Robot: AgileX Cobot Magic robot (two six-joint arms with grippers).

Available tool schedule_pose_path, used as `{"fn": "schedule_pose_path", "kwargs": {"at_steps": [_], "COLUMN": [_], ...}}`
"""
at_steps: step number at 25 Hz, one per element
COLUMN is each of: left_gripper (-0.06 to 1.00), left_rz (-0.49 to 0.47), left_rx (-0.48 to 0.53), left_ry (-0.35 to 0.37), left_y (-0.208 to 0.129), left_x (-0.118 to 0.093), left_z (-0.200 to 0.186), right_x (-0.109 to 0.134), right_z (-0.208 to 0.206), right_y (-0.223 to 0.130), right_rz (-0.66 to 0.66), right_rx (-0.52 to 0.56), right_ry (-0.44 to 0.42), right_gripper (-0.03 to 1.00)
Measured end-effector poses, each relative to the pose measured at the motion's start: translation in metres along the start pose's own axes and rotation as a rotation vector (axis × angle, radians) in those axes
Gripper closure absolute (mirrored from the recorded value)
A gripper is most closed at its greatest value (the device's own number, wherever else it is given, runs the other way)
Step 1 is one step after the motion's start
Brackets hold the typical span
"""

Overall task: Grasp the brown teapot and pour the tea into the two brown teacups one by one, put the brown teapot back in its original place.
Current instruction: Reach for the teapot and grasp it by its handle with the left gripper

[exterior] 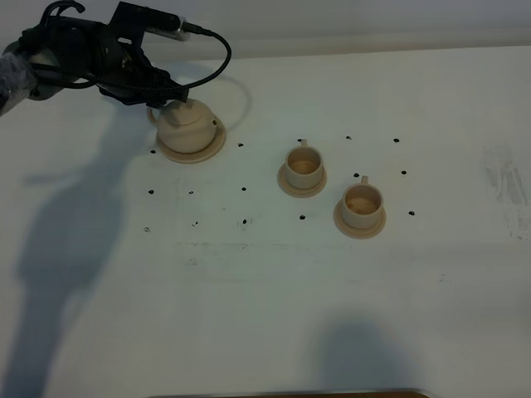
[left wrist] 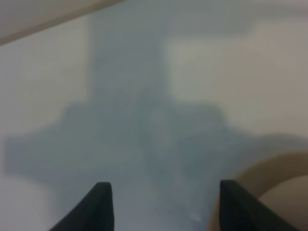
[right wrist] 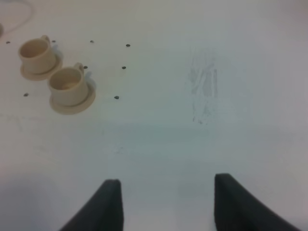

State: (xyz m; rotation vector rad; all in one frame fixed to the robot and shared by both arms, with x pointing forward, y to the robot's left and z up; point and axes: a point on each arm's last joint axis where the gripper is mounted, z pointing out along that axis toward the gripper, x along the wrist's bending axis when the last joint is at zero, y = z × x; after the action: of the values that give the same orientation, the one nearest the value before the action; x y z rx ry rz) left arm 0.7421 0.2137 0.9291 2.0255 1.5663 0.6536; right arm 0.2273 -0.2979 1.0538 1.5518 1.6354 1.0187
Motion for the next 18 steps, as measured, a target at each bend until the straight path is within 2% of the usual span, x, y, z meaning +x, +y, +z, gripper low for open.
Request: {"fn": "schedule_pose_path", "kwargs": {"at_steps": [8, 18], "left_gripper": [0.48, 0.48], "left_rz": [-0.002, -0.007], "left_rx": [0.005, 0.024], "left_ry": [0.014, 0.012], "left_y": [0.0013, 0.0004], "left_x": [0.0082, 0.0084], "left_z": [-0.0046, -0.0062], "right_x": [0.0000, 0.0000], "right_z": [0.0000, 0.0000], "right_y": [0.0000, 0.0000], "right_rz": [0.000, 0.000], "right_rx": [0.000, 0.000], "right_ry": [0.000, 0.000], "right_gripper": [0.53, 0.53]}}
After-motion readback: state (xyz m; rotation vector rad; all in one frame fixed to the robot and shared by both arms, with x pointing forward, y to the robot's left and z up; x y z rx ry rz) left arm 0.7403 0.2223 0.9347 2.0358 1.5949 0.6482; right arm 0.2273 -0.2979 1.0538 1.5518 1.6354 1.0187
